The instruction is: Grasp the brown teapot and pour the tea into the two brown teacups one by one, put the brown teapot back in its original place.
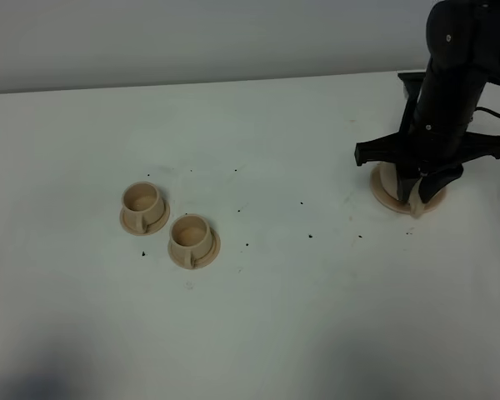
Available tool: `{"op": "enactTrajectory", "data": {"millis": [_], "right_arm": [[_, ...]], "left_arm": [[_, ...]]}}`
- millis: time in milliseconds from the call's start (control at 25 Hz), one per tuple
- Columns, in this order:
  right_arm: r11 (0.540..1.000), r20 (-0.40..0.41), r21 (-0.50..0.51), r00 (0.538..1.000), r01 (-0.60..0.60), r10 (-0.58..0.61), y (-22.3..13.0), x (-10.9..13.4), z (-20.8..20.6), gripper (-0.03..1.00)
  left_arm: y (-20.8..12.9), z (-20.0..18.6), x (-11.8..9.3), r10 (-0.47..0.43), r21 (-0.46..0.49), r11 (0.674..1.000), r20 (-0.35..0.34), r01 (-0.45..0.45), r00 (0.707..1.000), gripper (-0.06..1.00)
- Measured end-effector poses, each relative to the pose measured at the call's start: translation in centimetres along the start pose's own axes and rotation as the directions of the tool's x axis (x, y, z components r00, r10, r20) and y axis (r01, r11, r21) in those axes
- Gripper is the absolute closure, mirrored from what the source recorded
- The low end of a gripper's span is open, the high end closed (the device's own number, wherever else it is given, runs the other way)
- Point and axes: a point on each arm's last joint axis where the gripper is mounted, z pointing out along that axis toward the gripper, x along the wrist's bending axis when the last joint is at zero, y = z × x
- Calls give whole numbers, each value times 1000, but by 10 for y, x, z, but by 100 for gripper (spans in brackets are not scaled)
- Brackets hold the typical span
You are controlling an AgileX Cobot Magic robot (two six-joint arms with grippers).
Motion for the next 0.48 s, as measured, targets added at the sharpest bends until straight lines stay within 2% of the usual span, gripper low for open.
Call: {"op": "enactTrajectory", "data": {"millis": [280,480], "right_arm": [[1000,36,-31,999,-1,2,9,-4,-1,69],[1000,37,-9,999,-25,25,17,-7,12,69]], "left_arm": [[0,0,0,0,0,1000,0,0,1000,57],[0,0,0,0,0,1000,0,0,1000,57]]}}
